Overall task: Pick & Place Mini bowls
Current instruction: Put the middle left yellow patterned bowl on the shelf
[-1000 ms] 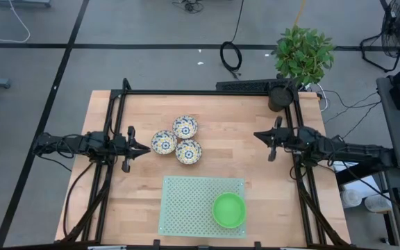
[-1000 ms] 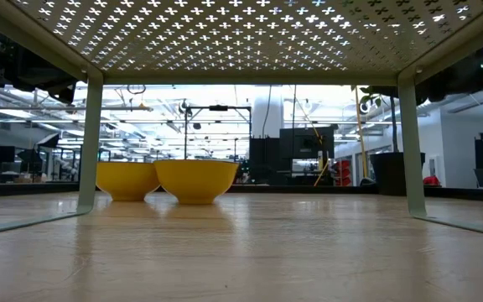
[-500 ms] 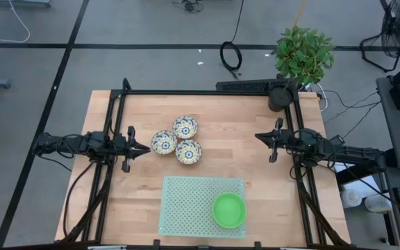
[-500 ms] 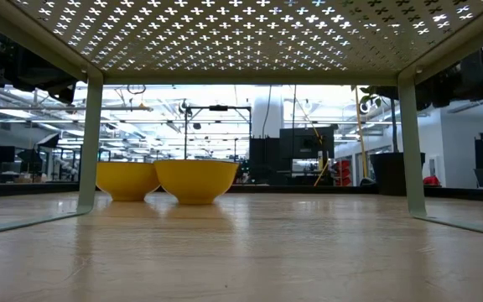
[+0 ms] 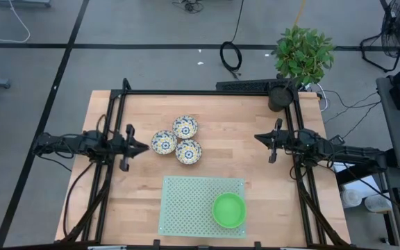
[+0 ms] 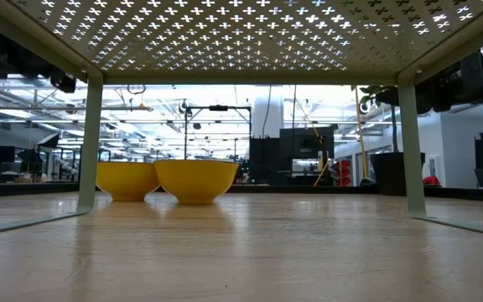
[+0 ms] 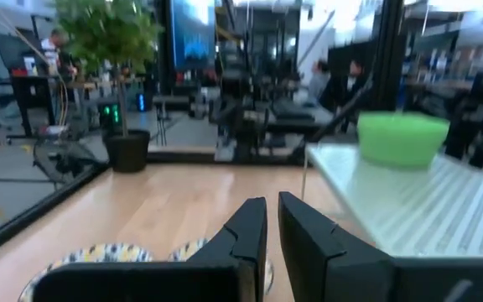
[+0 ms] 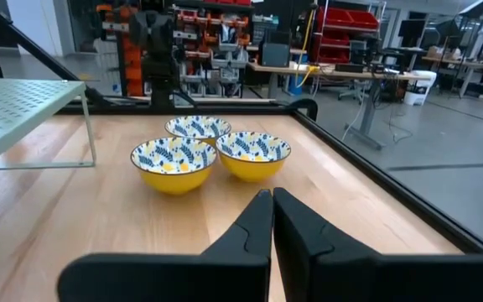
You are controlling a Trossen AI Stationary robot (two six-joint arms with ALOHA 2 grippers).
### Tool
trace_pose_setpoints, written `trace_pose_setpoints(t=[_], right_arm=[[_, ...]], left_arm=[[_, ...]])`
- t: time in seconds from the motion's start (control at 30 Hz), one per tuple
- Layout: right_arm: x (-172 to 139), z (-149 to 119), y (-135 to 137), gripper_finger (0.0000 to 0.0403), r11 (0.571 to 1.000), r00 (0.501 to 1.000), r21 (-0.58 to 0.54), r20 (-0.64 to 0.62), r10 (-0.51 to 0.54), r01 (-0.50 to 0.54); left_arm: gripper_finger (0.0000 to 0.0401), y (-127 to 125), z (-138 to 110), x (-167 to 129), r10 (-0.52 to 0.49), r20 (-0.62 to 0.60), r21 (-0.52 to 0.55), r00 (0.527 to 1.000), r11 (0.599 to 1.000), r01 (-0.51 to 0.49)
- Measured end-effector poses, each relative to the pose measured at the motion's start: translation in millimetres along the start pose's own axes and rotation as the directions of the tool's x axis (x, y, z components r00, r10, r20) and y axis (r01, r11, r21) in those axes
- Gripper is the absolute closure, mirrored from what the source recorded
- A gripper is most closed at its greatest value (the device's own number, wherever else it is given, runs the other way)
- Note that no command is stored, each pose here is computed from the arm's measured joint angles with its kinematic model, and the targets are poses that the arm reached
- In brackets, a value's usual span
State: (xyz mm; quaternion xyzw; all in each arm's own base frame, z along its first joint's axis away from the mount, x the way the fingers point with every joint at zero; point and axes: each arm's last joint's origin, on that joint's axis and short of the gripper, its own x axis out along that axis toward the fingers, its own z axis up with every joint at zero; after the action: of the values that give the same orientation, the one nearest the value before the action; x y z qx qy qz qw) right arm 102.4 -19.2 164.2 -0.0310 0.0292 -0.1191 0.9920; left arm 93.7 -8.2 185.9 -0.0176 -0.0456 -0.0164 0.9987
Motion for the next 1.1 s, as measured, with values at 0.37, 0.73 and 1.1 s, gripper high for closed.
trace_pose_setpoints(t=[0.37,0.73,1.1], right_arm=[[0,0,0,0.0403,1.0,1.0,0.0,0.0,0.0,0.0],[0,0,0,0.0403,1.0,1.0,0.0,0.0,0.0,0.0],[0,0,0,0.0403,1.0,1.0,0.0,0.0,0.0,0.0]], left_arm=[[0.0364,7,16,-1,0.24,0.15,-0.166,0.959,0.962,-0.215],[0.0271,16,54,16,0.49,-0.434,-0.33,0.756,0.694,-0.64],[0.0156,43,58,83,0.365,-0.825,-0.165,0.432,0.575,-0.801]])
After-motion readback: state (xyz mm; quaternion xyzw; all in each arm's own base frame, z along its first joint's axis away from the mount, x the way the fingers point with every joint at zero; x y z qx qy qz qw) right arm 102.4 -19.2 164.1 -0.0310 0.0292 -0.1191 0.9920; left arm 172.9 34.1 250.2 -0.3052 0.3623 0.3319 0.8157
